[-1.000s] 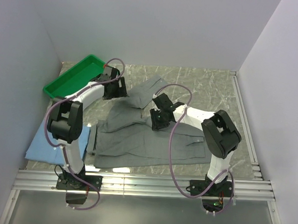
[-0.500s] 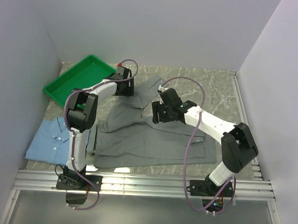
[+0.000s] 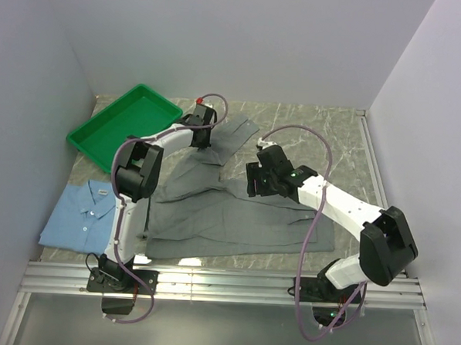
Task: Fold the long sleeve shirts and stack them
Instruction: Fold the shirt
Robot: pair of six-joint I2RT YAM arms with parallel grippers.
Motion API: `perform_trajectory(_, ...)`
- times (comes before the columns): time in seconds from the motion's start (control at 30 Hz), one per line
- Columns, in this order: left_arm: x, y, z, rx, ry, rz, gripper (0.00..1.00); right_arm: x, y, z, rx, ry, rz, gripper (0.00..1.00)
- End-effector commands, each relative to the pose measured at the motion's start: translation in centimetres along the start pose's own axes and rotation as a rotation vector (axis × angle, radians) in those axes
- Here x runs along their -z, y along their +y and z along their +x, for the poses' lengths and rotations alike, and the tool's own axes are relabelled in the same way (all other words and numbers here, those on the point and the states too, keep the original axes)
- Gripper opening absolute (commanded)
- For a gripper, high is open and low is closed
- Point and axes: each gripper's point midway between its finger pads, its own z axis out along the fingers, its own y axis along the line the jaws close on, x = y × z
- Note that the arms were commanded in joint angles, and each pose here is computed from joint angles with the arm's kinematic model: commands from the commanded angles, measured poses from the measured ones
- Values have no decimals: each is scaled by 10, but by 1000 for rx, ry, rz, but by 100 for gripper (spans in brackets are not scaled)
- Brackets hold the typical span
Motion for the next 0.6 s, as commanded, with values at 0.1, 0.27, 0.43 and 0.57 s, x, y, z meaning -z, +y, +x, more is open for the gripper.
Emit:
perform_trajectory(0.1,29,-10,-22,-25,-40,15,1,23,-15,-19,-49,-116,57,67)
perform_trajectory(0.27,98,-24,-58,-27,-144,76,0,43,-31,-34,-120,-207,94,65)
perform_trajectory(0.43,176,-52,-43,-62,-162,211,1,64,-45,-47,-198,-301,111,63)
perform_trajectory(0.57,240,-75,2,-89,-123,387,3,85,-47,-55,-241,-386,81,62)
